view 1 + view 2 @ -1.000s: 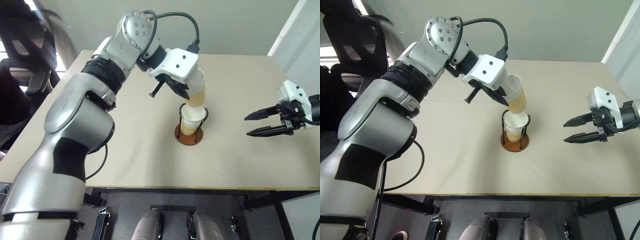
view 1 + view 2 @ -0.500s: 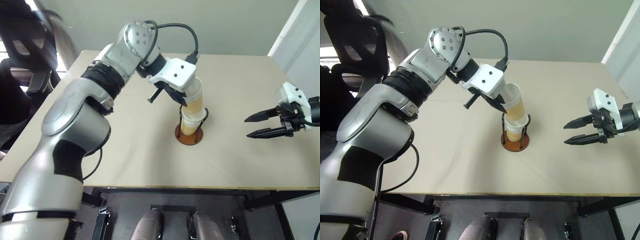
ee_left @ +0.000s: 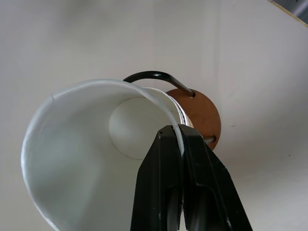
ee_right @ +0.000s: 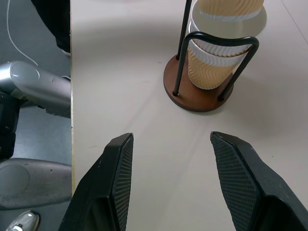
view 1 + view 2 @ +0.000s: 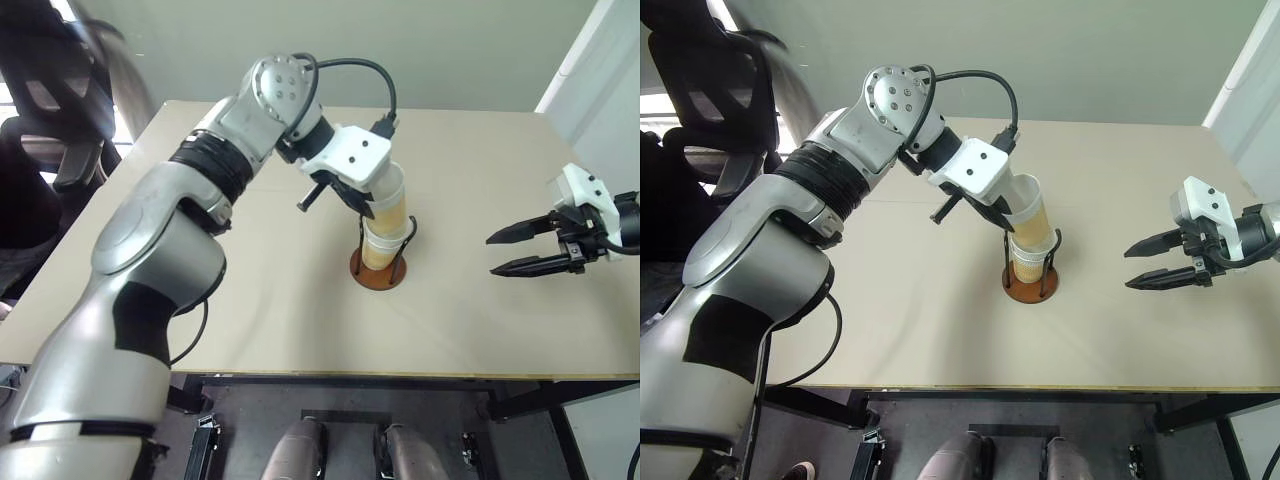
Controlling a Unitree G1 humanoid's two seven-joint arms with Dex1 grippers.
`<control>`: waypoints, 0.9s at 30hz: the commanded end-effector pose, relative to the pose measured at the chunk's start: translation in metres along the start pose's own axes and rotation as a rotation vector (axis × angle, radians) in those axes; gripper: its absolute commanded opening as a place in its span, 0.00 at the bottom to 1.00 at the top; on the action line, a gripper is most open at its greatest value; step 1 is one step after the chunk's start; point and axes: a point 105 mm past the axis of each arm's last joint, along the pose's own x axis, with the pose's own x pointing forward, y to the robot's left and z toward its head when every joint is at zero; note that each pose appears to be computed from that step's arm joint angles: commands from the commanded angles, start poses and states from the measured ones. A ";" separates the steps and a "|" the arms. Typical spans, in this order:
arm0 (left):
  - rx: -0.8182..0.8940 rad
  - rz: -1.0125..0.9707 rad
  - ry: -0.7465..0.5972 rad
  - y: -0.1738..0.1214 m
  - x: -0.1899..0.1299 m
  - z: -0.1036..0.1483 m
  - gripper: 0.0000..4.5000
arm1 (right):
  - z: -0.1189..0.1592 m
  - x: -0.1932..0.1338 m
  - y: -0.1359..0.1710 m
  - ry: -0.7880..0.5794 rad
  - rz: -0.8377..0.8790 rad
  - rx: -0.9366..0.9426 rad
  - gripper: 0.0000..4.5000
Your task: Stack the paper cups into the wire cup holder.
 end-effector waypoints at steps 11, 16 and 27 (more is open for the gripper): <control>0.055 0.008 -0.043 0.006 -0.005 0.014 0.61 | 0.010 -0.011 0.001 -0.010 -0.035 -0.033 0.57; 0.044 0.055 -0.123 0.014 -0.009 0.025 0.99 | 0.009 -0.011 0.000 -0.008 -0.034 -0.028 0.57; -0.451 0.481 -0.587 0.045 -0.061 0.013 0.99 | 0.002 -0.003 -0.021 -0.054 -0.135 0.037 0.57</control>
